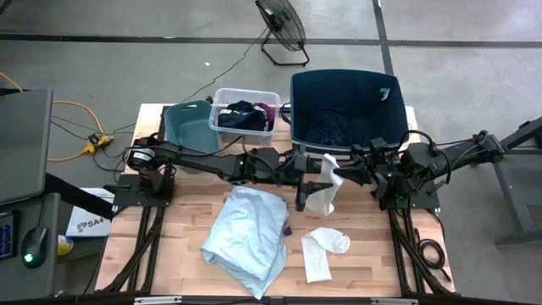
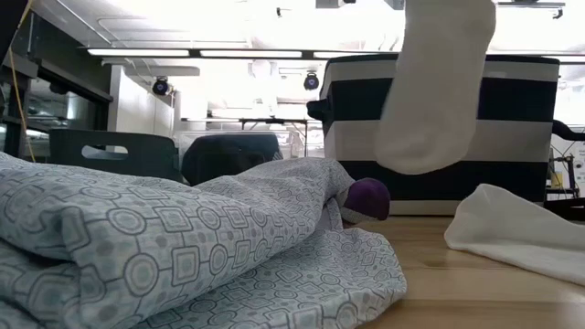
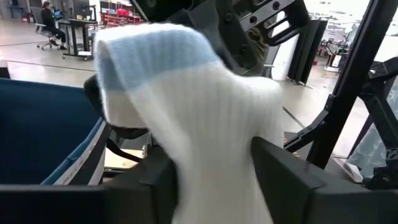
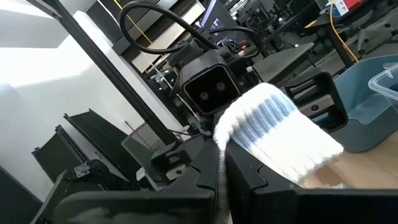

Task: Pick & Place Cloths
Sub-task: Put the pink sock into the blue bin

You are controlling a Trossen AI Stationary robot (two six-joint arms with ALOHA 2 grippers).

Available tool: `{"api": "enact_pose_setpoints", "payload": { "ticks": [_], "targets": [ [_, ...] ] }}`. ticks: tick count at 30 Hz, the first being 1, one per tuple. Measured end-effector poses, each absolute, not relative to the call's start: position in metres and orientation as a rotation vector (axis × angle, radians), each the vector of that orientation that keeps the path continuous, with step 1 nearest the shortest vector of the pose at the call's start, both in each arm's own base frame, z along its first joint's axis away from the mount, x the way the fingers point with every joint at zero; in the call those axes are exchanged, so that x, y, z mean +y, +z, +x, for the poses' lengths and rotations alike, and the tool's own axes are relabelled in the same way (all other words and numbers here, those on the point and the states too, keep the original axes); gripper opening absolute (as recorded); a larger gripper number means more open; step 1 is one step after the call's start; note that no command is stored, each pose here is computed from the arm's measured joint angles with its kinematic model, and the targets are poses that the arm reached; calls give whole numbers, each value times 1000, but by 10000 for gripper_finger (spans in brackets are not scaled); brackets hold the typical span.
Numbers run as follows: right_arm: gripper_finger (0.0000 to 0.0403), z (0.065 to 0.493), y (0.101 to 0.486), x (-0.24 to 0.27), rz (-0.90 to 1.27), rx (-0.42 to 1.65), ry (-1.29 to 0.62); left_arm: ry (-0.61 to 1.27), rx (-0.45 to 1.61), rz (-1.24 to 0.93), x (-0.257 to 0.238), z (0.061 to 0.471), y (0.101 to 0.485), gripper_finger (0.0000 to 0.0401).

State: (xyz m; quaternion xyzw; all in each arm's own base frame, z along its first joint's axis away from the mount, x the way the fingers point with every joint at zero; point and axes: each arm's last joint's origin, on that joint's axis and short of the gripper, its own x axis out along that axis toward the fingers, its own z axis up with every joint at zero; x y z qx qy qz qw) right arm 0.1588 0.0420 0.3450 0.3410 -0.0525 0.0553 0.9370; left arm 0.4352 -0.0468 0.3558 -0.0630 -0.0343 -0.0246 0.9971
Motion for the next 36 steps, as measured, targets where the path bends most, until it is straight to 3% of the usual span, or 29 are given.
{"api": "enact_pose_setpoints", "payload": {
  "ticks": [6,7,17,21,29,36],
  "targets": [
    [4,159,344,42,695,-101,111,-47,-66,-128,-47,435,356,26],
    [4,159,344,42,695,-101,112,-50,-67,-133,-47,435,356,16],
    [22,157,346,42,660,-106,138,-57,-68,-134,-47,435,356,3],
    [80,152,349,41,639,-131,143,-57,-68,-134,-47,435,356,2],
    [234,134,359,36,651,-198,171,-42,-38,-109,-46,430,359,1],
    [292,121,364,32,635,-241,191,124,65,8,-37,391,391,1]
  ]
}}
